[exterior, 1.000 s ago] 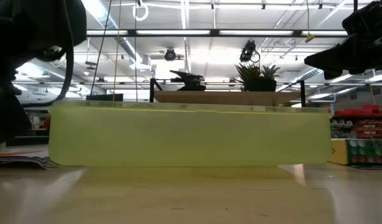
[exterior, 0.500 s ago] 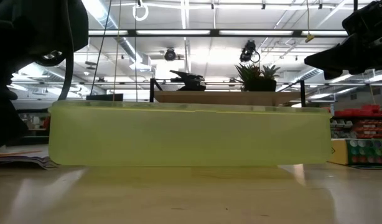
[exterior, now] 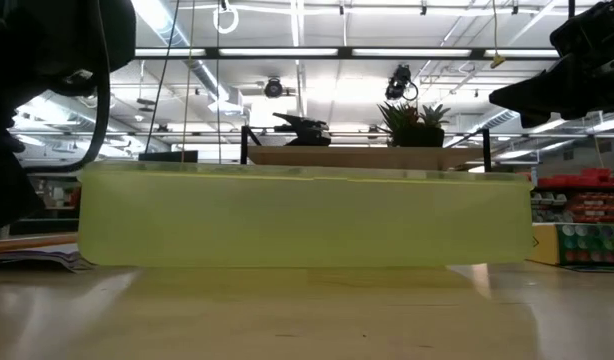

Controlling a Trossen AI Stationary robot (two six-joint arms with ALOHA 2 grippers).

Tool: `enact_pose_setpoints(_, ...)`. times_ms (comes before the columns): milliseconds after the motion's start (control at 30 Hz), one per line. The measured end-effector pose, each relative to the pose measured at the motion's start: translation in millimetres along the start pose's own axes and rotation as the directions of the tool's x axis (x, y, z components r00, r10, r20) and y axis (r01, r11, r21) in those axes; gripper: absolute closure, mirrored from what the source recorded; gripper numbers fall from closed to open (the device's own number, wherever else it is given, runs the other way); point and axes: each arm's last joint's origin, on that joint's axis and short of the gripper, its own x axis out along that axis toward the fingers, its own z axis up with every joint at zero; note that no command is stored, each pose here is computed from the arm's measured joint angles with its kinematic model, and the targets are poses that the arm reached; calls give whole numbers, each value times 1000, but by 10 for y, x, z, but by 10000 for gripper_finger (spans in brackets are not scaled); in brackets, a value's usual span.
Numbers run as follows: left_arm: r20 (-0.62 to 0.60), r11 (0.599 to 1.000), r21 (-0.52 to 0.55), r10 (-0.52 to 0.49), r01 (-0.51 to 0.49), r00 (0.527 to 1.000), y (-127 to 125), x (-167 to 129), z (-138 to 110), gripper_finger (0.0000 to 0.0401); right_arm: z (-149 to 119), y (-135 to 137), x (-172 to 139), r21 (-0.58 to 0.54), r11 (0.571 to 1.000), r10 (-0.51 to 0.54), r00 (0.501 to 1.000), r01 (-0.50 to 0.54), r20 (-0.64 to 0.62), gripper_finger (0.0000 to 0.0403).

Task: Pack school essentials
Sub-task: Put the left orange pencil into the yellow supply box

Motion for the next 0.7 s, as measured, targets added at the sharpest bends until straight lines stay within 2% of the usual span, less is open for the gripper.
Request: enact_pose_setpoints(700, 87, 999, 19, 29, -31, 996, -232, -206, -159, 379, -1, 0, 0, 0, 1000, 0, 1000, 0, 0, 361)
